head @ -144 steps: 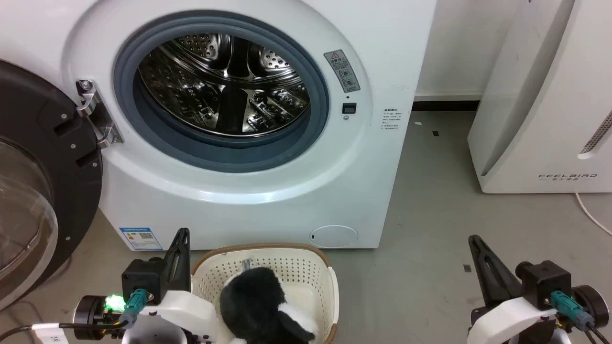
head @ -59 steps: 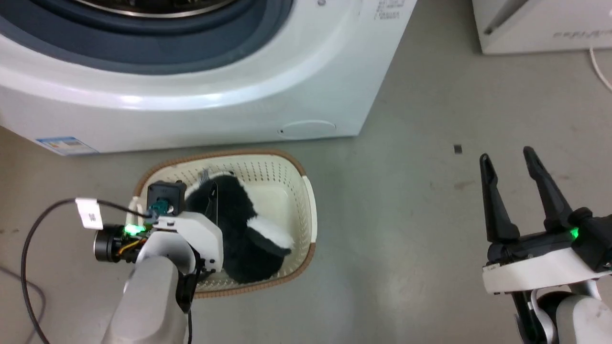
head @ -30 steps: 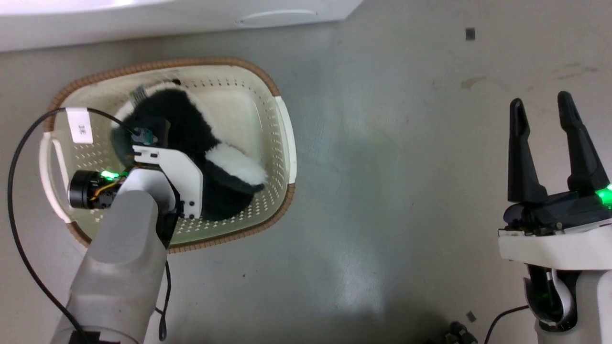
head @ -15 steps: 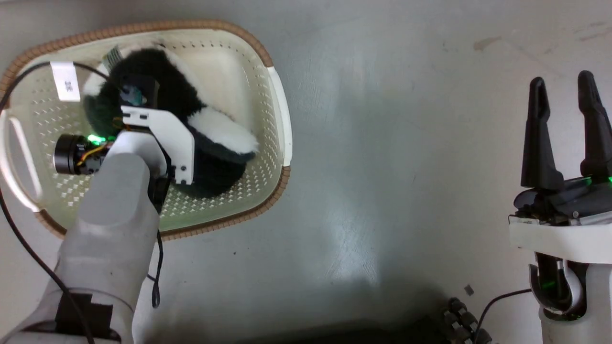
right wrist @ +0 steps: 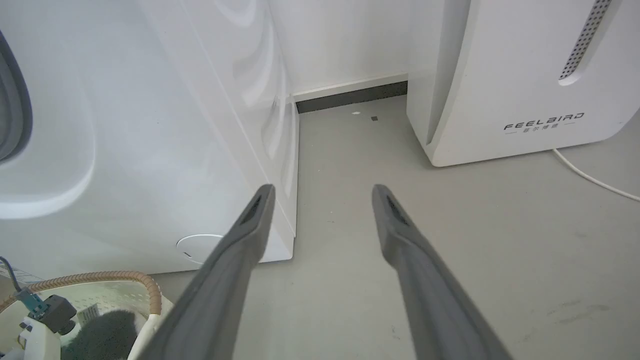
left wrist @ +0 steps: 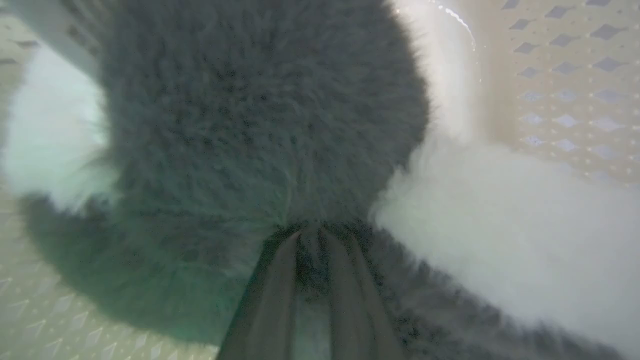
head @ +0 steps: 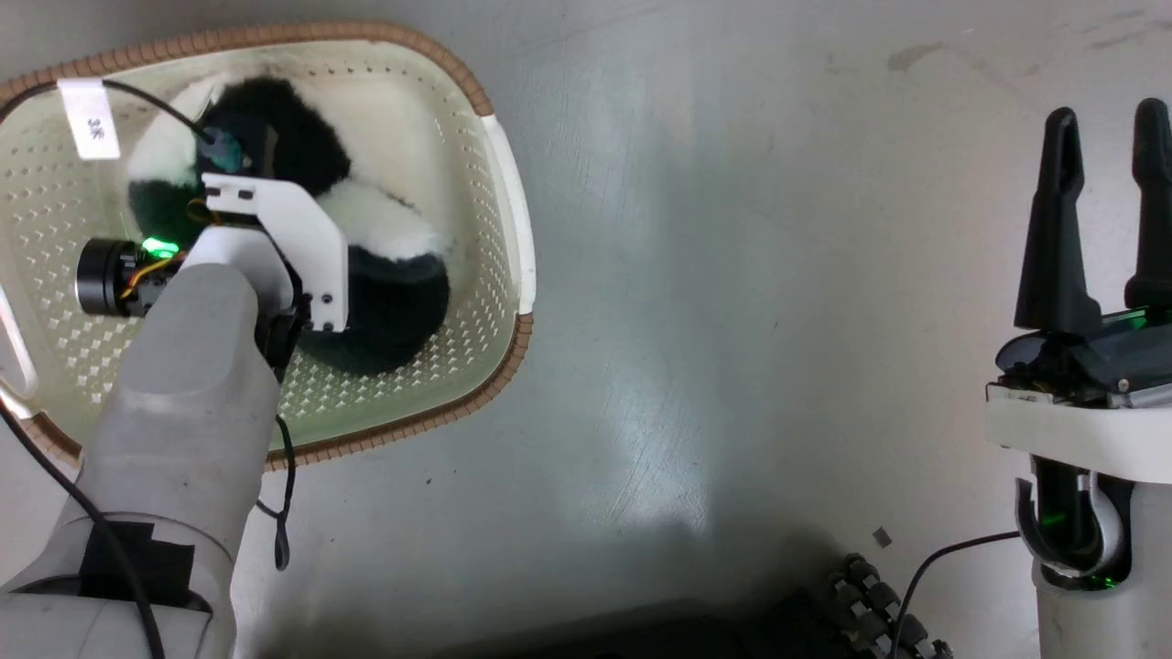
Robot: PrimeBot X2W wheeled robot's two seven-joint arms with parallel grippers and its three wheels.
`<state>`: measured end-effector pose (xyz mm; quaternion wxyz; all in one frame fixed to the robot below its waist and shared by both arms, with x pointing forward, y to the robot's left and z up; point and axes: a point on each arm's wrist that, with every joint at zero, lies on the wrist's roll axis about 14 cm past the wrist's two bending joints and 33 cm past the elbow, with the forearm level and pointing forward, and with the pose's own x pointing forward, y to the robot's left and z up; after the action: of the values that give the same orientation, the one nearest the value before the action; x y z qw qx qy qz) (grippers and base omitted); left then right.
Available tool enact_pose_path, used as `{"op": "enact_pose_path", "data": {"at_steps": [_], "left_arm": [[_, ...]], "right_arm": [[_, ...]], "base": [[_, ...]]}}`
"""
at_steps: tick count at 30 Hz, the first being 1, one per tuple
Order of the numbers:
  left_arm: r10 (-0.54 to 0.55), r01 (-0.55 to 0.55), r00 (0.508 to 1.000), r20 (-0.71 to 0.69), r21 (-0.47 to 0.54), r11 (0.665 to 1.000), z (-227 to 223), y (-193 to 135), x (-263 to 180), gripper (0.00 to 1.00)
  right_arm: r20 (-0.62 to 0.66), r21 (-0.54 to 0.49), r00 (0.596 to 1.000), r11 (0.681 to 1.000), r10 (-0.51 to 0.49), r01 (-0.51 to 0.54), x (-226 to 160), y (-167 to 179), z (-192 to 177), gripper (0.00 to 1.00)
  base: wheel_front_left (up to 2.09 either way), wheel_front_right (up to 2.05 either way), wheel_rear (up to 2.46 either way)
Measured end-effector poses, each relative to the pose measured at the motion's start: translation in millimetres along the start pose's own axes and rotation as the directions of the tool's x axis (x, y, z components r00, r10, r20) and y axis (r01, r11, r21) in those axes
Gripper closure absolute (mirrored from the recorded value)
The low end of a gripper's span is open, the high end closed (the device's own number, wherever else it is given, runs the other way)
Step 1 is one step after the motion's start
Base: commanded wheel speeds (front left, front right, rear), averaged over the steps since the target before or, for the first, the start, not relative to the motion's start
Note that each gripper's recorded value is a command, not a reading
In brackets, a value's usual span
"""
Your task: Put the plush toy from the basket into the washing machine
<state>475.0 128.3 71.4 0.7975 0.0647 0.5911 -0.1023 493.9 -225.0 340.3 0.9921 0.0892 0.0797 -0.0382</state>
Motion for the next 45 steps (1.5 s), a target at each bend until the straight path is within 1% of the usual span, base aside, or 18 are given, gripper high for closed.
{"op": "enact_pose_path", "data": {"at_steps": [4,9,11,12,13,20,24,28,31,37,38,43,45], "left_arm": [[0.006,-0.006,1.0,-0.014,-0.009,1.0,-1.3,3.4,-9.1,1.0],[0.0,0.0,1.0,0.013,-0.011,1.0,1.3,3.3,-25.6,1.0],[-0.005,0.006,0.999,0.039,-0.017,1.0,-1.3,0.8,-44.4,1.0],[-0.005,0.006,0.999,0.039,-0.017,1.0,-1.3,0.8,-44.4,1.0],[-0.009,0.01,0.998,0.062,-0.023,1.0,-2.6,-2.3,-58.6,1.0],[-0.034,0.044,0.981,0.192,-0.046,0.998,6.7,-14.8,-114.4,1.0],[-0.03,0.05,0.956,0.292,-0.064,0.997,13.5,-15.2,-148.4,1.0],[-0.012,0.04,0.918,0.397,-0.064,0.997,19.7,-11.0,-182.0,1.0],[0.0,0.036,0.875,0.483,-0.065,0.997,27.8,-7.5,-207.2,1.0],[0.034,0.028,0.756,0.653,-0.085,0.996,58.1,-3.7,-259.1,1.0],[0.043,0.025,0.726,0.687,-0.088,0.996,66.3,-2.7,-270.0,1.0],[0.076,-0.006,0.539,0.839,-0.087,0.996,104.7,2.8,-330.3,1.0],[0.092,-0.018,0.48,0.873,-0.095,0.995,111.9,6.7,-348.3,1.0]], "right_arm": [[0.023,0.009,1.0,1.0,-0.003,0.003,-2.3,-0.1,11.0,0.0],[0.05,0.013,0.999,1.0,-0.006,0.005,-7.0,0.7,25.6,0.0],[0.069,0.02,0.998,1.0,-0.009,0.008,-13.3,1.4,38.8,0.0],[0.069,0.02,0.998,1.0,-0.009,0.008,-13.3,1.4,38.8,0.0],[0.079,0.024,0.997,1.0,-0.011,0.009,-19.3,2.4,47.2,0.0],[0.11,0.037,0.994,0.999,-0.018,0.014,-47.3,5.3,73.4,0.0],[0.128,0.045,0.992,0.999,-0.003,-0.002,-63.2,12.7,85.9,0.0],[0.169,0.05,0.986,0.999,0.014,-0.023,-77.6,20.1,104.7,0.0],[0.2,0.049,0.979,0.998,0.025,-0.035,-87.6,24.1,117.9,0.0],[0.25,0.034,0.966,0.997,0.062,-0.073,-105.5,36.4,138.3,0.0],[0.257,0.032,0.964,0.996,0.068,-0.079,-108.2,38.3,140.7,0.0],[0.289,0.024,0.952,0.993,0.101,-0.112,-116.7,49.3,152.5,0.0],[0.298,0.02,0.948,0.992,0.114,-0.125,-117.3,53.7,155.5,0.0]], "base": [[0.0,0.0,0.0],[0.0,0.0,0.0],[0.0,0.0,0.0],[0.0,0.0,0.0],[0.0,0.0,0.0],[0.0,0.0,0.0],[0.0,0.0,0.0],[0.0,0.0,0.0],[0.0,0.0,0.0],[0.0,0.0,0.0],[0.0,0.0,0.0],[0.0,0.0,0.0],[0.0,0.0,0.0]]}}
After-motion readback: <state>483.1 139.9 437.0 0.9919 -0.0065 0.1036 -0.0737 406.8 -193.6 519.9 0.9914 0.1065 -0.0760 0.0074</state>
